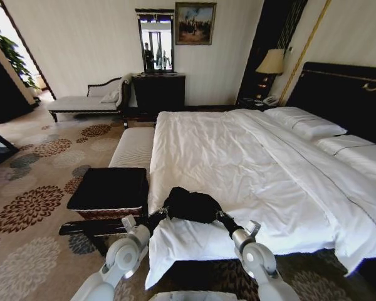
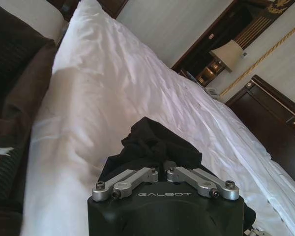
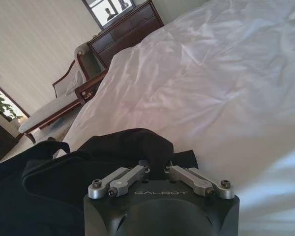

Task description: Fold the clothes on the bed and place them into the basket.

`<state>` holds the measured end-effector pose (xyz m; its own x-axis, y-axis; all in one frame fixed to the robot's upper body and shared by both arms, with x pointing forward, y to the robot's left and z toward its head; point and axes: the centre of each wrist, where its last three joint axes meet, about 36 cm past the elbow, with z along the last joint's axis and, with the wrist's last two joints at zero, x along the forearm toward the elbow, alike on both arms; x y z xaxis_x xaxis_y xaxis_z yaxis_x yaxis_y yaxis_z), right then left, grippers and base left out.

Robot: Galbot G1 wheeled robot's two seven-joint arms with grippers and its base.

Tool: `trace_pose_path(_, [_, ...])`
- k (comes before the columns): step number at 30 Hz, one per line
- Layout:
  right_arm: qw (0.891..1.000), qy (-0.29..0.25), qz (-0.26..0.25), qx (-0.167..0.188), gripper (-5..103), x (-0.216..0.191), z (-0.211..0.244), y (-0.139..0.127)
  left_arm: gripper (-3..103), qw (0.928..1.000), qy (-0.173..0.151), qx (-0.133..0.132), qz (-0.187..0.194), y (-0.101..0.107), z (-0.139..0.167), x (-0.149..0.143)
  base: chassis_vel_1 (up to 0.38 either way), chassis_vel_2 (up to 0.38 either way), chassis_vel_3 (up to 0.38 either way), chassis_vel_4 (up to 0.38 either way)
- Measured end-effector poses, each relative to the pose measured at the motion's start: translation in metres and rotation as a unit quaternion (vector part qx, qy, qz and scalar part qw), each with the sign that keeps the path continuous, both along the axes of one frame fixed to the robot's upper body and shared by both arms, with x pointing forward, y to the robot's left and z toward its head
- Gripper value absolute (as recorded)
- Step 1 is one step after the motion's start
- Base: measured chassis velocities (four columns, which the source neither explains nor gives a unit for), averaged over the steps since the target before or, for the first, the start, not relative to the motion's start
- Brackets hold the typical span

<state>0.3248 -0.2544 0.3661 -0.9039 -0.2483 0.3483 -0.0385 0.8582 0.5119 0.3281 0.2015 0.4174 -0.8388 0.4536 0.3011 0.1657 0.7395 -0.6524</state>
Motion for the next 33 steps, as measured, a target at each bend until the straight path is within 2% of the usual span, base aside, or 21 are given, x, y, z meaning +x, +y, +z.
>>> trace_pose_path(5, [1.000,0.002,0.002,-0.001,5,0.000,-0.001,0.004,3,1.0000,-0.001,0.003,0.003,0.002,0.000,0.000,0.291,0.370,-0.278,-0.369])
trace_pose_path(9, [1.000,0.000,0.005,-0.003,5,0.001,-0.001,0.007,3,0.9998,-0.008,0.017,0.005,0.003,-0.001,0.001,0.369,0.370,-0.366,-0.359])
trace_pose_path(12, [1.000,-0.021,0.012,-0.011,5,0.004,0.002,0.012,3,0.9985,-0.034,0.041,0.014,0.007,0.004,0.003,0.380,0.360,-0.376,-0.356])
trace_pose_path(15, [0.999,-0.036,0.020,-0.017,5,0.005,0.005,0.014,3,0.9974,-0.051,0.049,0.014,0.010,0.011,0.004,0.379,0.336,-0.354,-0.339])
trace_pose_path(17, [0.997,-0.061,0.042,-0.034,5,0.009,0.009,0.019,3,0.9947,-0.077,0.068,0.011,0.017,0.020,0.008,0.253,0.251,-0.285,-0.221])
trace_pose_path(20, [0.994,-0.075,0.062,-0.045,5,0.015,0.010,0.025,3,0.9931,-0.088,0.075,0.015,0.020,0.023,0.013,0.188,0.127,-0.176,-0.153])
trace_pose_path(23, [0.990,-0.090,0.098,-0.034,5,0.034,0.012,0.045,3,0.9914,-0.095,0.081,0.039,0.028,0.023,0.030,0.072,0.033,-0.020,-0.048])
trace_pose_path(25, [0.990,-0.093,0.105,-0.030,5,0.041,0.014,0.049,3,0.9910,-0.096,0.083,0.045,0.030,0.022,0.034,0.000,0.000,0.000,0.000])
trace_pose_path(29, [0.983,-0.114,0.145,-0.002,5,0.099,0.024,0.078,3,0.9872,-0.102,0.098,0.073,0.047,0.017,0.063,-0.075,-0.057,0.039,0.023])
trace_pose_path(31, [0.982,-0.114,0.148,0.000,5,0.104,0.024,0.080,3,0.9869,-0.102,0.100,0.076,0.049,0.016,0.066,-0.093,-0.046,0.036,0.017])
trace_pose_path(33, [0.981,-0.107,0.165,0.005,5,0.130,0.016,0.095,3,0.9846,-0.103,0.108,0.090,0.058,0.013,0.086,0.000,0.000,0.000,0.000])
